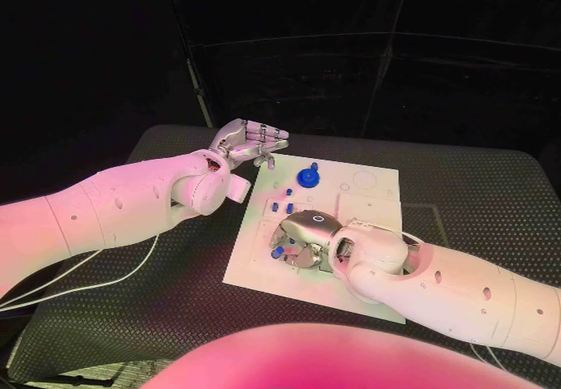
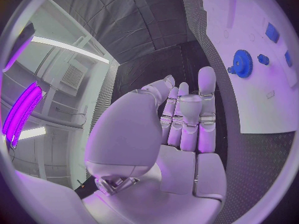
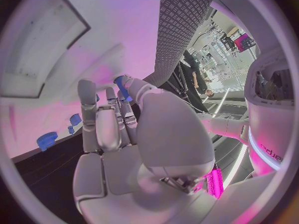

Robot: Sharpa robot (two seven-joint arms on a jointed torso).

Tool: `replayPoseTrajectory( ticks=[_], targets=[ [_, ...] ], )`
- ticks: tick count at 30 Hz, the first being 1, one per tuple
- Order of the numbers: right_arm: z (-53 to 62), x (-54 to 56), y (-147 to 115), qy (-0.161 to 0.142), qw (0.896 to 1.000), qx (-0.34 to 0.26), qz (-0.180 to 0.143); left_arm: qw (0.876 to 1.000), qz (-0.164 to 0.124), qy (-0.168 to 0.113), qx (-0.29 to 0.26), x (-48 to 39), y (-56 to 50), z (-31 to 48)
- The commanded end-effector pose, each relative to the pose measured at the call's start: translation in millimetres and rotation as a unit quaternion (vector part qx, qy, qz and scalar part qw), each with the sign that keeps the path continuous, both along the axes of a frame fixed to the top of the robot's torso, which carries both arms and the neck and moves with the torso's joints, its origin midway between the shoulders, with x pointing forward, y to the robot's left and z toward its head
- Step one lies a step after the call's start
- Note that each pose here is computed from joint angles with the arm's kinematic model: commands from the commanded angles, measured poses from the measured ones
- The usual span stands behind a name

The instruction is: Assemble the parts on the task board

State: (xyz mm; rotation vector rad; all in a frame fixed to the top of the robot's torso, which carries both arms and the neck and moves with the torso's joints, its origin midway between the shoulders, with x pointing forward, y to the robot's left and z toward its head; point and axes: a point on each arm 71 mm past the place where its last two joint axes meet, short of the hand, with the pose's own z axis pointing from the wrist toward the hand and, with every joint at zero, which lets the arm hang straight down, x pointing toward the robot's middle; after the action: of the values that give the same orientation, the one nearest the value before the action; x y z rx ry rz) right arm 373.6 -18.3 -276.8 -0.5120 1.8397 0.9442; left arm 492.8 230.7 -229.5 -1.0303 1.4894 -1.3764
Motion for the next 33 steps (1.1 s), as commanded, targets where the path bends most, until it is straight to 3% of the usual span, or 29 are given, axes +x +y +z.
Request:
replayPoseTrajectory(
  ticks=[1,33],
  targets=[
    [3.5,0.1,1,-0.012,1.000,0.015,-0.003,1.000,-0.004,-0.001,-0.005,0.2,-0.9,1.9],
    [5.2,-1.9,-10,-0.019,0.999,0.024,-0.013,1.000,-0.004,0.001,-0.003,0.1,0.8,1.6]
  ],
)
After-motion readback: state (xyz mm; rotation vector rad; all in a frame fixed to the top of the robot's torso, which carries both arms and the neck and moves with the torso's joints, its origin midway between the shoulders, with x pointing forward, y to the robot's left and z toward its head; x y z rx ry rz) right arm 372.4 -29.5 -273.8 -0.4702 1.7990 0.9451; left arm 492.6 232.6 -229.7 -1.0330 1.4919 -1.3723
